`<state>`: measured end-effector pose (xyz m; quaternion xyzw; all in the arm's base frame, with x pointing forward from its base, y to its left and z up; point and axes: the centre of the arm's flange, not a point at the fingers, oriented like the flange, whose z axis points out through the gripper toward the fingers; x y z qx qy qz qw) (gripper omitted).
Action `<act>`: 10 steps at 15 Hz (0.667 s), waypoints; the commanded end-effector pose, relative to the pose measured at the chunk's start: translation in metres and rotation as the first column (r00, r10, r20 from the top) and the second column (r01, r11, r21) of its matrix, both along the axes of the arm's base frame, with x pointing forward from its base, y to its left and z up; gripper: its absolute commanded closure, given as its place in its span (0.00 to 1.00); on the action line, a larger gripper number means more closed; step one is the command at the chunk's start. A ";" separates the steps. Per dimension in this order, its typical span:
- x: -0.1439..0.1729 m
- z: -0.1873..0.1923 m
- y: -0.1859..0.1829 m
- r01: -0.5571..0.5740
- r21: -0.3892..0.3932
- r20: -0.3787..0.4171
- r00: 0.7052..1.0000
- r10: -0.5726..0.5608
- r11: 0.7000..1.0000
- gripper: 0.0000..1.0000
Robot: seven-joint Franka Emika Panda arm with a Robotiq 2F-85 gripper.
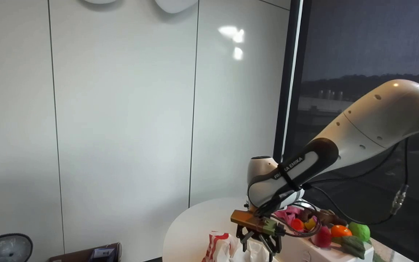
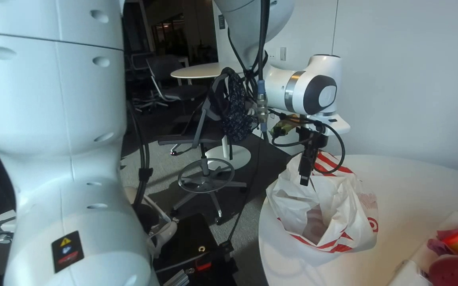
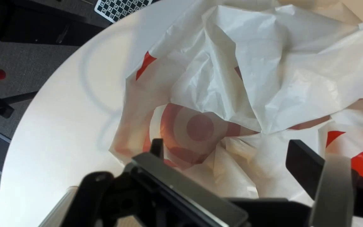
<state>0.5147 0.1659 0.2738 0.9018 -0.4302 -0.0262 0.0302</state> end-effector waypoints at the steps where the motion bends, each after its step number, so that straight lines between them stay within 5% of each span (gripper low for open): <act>1: -0.039 0.066 -0.008 -0.031 0.015 -0.012 0.999 0.031 0.999 0.00; 10: -0.061 0.101 -0.004 -0.085 0.086 0.053 0.995 0.080 0.993 0.00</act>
